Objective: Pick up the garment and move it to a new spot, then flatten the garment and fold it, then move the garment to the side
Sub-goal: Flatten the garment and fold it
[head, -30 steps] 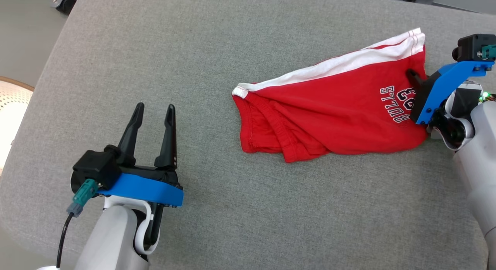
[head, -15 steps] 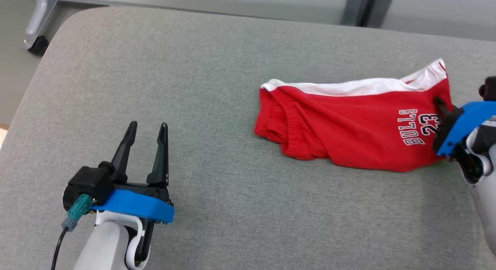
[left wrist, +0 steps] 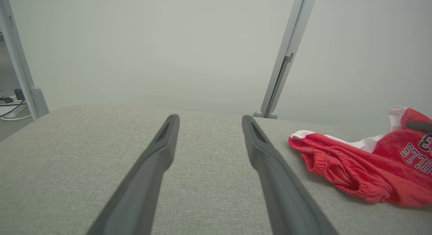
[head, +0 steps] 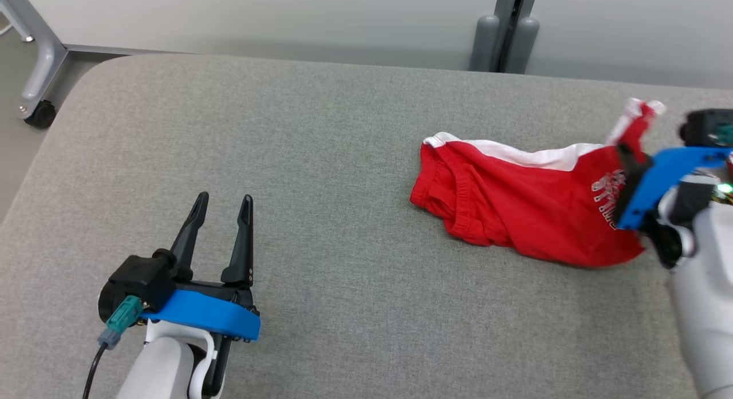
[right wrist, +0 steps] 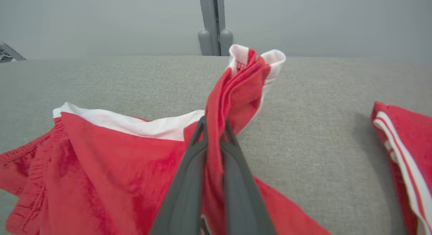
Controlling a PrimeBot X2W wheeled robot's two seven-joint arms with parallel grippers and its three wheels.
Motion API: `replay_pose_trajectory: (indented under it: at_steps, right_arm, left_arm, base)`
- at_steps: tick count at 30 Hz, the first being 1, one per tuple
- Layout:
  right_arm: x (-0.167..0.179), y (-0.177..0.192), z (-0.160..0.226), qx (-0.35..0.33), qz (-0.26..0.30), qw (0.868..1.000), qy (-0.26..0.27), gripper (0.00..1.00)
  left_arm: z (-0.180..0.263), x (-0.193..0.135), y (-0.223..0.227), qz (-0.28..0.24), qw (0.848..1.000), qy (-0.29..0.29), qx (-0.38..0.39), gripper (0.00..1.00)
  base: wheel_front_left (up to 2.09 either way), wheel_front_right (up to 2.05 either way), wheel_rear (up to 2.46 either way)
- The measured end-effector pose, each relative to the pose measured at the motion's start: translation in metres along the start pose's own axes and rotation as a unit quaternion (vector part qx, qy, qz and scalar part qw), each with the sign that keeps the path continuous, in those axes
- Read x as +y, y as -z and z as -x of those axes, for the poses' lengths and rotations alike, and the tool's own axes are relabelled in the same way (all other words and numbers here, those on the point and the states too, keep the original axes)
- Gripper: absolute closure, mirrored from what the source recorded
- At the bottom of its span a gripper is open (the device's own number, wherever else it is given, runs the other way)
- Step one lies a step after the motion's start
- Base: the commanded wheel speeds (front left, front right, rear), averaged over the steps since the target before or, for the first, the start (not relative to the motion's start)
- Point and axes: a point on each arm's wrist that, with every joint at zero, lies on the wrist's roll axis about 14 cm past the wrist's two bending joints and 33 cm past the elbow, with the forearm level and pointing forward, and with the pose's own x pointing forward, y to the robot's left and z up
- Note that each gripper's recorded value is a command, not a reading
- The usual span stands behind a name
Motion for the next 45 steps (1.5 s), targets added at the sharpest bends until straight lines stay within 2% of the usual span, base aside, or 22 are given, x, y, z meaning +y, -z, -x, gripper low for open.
replay_pose_trajectory:
  at_steps: [7, 13, 22, 23, 24, 25, 26, 31, 35, 37, 39, 41, 45]
  right_arm:
    - [0.11, -0.016, 0.004, 0.005, 0.022, 0.993, -0.115, 1.0]
    - [0.147, 0.007, 0.0, 0.043, 0.025, 0.987, -0.15, 1.0]
    - [0.177, 0.031, -0.021, 0.077, 0.032, 0.981, -0.174, 1.0]
    - [0.184, 0.034, -0.022, 0.081, 0.031, 0.979, -0.184, 0.88]
    - [0.191, 0.036, -0.022, 0.083, 0.031, 0.977, -0.192, 0.63]
    - [0.196, 0.039, -0.022, 0.086, 0.033, 0.975, -0.2, 0.34]
    - [0.201, 0.042, -0.021, 0.091, 0.03, 0.973, -0.208, 0.0]
    - [0.222, 0.037, -0.013, 0.08, 0.027, 0.967, -0.24, 0.0]
    - [0.242, -0.013, 0.003, 0.009, -0.046, 0.958, -0.284, 0.0]
    - [0.245, -0.042, 0.012, -0.041, -0.052, 0.953, -0.296, 0.0]
    - [0.228, -0.066, 0.017, -0.092, -0.029, 0.954, -0.283, 0.0]
    - [0.189, -0.085, 0.018, -0.135, -0.007, 0.96, -0.244, 0.0]
    - [0.12, -0.085, 0.022, -0.166, 0.024, 0.972, -0.165, 0.0]
  left_arm:
    - [0.01, 0.002, -0.004, 0.005, 1.0, -0.007, -0.005, 0.0]
    - [0.015, 0.004, -0.002, 0.008, 1.0, -0.013, -0.002, 0.0]
    - [0.019, 0.013, 0.004, 0.01, 0.999, -0.03, 0.008, 0.0]
    - [0.019, 0.015, 0.004, 0.009, 0.999, -0.032, 0.008, 0.0]
    - [0.019, 0.016, 0.003, 0.009, 0.999, -0.034, 0.008, 0.0]
    - [0.018, 0.017, 0.003, 0.008, 0.999, -0.035, 0.008, 0.0]
    - [0.018, 0.018, 0.004, 0.008, 0.999, -0.037, 0.009, 0.0]
    - [0.018, 0.019, 0.002, 0.009, 0.999, -0.037, 0.007, 0.0]
    - [0.016, 0.018, -0.002, 0.006, 0.999, -0.033, 0.0, 0.0]
    - [0.014, 0.016, -0.005, 0.006, 1.0, -0.03, -0.004, 0.0]
    - [0.014, 0.014, -0.006, 0.005, 1.0, -0.026, -0.006, 0.0]
    - [0.016, 0.012, -0.006, 0.005, 1.0, -0.022, -0.006, 0.0]
    - [0.014, 0.005, -0.01, 0.005, 1.0, -0.011, -0.012, 0.0]
  base:
    - [0.0, 0.0, 0.0]
    - [0.0, 0.0, 0.0]
    - [0.0, 0.0, 0.0]
    - [0.0, 0.0, 0.0]
    - [0.0, 0.0, 0.0]
    - [0.0, 0.0, 0.0]
    - [0.0, 0.0, 0.0]
    - [0.0, 0.0, 0.0]
    - [0.0, 0.0, 0.0]
    - [0.0, 0.0, 0.0]
    - [0.0, 0.0, 0.0]
    - [0.0, 0.0, 0.0]
    - [0.0, 0.0, 0.0]
